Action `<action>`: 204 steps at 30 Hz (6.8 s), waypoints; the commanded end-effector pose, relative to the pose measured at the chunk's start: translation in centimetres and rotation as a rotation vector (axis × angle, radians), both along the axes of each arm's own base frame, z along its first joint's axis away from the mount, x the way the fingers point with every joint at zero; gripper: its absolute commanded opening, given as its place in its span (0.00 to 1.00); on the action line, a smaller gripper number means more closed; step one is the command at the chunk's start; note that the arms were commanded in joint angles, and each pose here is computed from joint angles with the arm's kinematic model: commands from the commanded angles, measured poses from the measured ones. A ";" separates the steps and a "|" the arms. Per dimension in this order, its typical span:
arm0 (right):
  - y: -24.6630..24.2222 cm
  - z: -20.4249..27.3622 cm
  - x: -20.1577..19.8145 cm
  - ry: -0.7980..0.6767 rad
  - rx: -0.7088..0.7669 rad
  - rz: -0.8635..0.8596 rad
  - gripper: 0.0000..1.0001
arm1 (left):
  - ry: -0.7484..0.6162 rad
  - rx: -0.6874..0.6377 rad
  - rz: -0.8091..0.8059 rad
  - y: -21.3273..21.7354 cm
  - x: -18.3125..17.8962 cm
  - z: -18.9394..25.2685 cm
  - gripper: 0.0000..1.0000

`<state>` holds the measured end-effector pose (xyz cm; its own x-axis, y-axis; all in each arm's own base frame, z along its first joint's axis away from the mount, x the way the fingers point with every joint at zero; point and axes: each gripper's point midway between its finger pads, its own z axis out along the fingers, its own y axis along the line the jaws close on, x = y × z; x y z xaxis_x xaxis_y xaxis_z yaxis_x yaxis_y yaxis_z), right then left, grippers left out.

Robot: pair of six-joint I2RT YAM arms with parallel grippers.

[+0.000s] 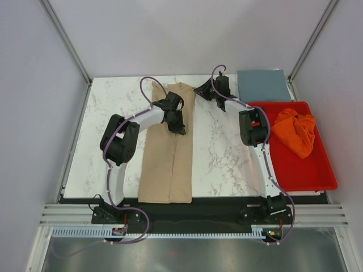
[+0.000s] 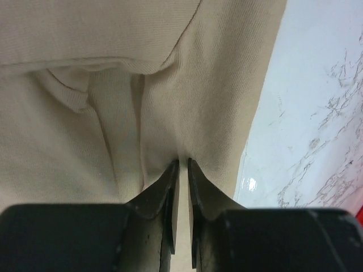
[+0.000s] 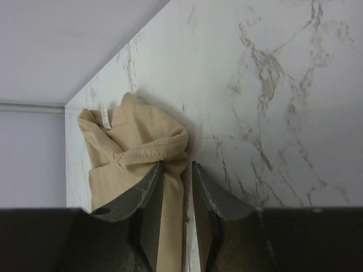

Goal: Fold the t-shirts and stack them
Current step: Fold the tshirt

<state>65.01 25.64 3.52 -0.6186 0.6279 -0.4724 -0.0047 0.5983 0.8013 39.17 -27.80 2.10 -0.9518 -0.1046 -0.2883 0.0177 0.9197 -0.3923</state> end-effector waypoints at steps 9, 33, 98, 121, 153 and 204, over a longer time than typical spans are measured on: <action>0.4 1.9 4.2 -0.171 0.076 -0.054 0.36 | 0.037 0.072 -0.057 0.8 -1.9 -3.7 0.16; 0.4 5.6 4.7 -0.422 -0.142 0.048 0.45 | 0.011 -0.034 -0.092 -0.5 -2.0 -0.1 0.27; -3.6 0.9 -3.5 0.058 -0.272 0.192 0.20 | -0.022 -0.194 0.163 17.7 -2.8 5.1 0.43; -6.0 5.5 -40.3 0.419 -0.397 0.186 0.50 | 0.097 -0.178 0.147 12.6 -18.9 2.3 0.56; -3.1 -1.5 -49.1 0.487 -0.327 0.261 0.48 | 0.095 -0.131 0.165 12.3 -21.3 0.6 0.39; -2.8 0.5 -49.9 0.401 -0.367 0.257 0.30 | 0.106 0.053 0.190 13.1 -24.2 -0.5 0.26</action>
<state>13.91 21.61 2.73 -0.9163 0.2707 -0.2953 0.1008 0.8692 0.4841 14.91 -15.16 1.90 -0.9518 -0.2421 -0.1884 -0.1649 0.9216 -0.3514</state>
